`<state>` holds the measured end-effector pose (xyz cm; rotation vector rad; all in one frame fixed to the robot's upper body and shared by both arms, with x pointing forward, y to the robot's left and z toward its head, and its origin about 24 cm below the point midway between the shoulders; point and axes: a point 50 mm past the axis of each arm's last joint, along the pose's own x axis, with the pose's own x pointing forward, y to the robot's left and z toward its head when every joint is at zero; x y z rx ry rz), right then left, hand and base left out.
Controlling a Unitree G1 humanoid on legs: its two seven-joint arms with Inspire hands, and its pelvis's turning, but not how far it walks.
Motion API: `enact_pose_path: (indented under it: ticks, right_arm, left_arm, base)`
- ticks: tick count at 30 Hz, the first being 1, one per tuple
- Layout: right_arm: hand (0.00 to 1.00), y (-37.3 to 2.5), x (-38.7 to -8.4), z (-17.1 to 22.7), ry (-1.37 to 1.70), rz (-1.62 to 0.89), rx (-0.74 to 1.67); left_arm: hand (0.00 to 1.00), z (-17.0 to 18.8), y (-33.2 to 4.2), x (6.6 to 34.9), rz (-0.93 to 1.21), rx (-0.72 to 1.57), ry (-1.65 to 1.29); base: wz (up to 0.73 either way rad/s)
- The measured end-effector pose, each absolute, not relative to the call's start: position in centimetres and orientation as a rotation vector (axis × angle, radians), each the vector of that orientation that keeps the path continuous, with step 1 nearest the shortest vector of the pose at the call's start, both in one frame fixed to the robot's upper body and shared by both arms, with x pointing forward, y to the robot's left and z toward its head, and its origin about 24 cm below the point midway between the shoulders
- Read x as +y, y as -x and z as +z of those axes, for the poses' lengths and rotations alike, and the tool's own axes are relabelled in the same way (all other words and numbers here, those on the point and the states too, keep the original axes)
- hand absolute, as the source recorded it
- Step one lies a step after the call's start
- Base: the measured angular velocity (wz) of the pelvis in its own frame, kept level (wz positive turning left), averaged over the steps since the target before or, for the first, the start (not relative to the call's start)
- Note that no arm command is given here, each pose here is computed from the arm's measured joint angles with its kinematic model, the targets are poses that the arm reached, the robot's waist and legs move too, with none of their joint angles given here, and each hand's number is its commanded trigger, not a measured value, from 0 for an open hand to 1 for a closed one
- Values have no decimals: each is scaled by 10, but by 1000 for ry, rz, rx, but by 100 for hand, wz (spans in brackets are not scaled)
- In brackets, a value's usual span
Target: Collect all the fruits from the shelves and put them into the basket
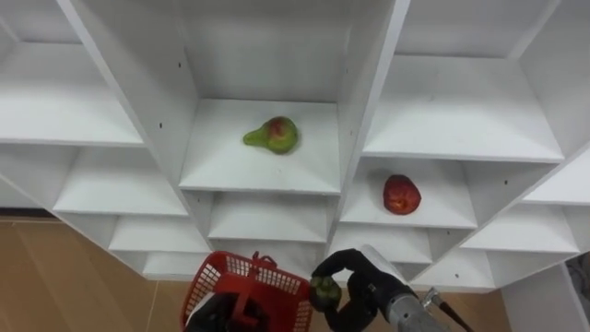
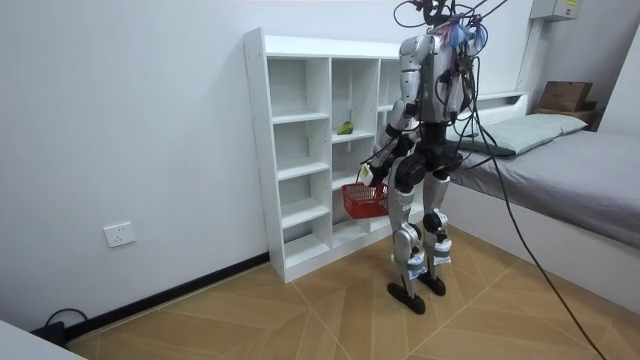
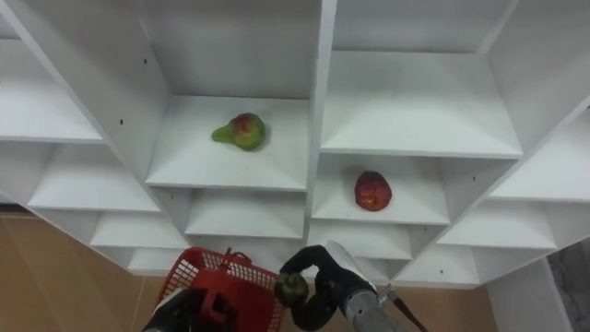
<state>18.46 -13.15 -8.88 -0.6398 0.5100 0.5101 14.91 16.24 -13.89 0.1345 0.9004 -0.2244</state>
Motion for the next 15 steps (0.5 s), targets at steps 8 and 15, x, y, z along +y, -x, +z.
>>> enact_pose_path:
  ticks: [8, 15]
  right_arm:
    - [100, -185, -130, -90, 634, 527, 519]
    - [100, -186, -128, -94, 646, 546, 538]
  left_arm:
    - [100, -139, -149, 162, -232, 900, -135]
    - [100, -136, -155, 155, -256, 880, -137]
  base:
    - [0]
    - [2]
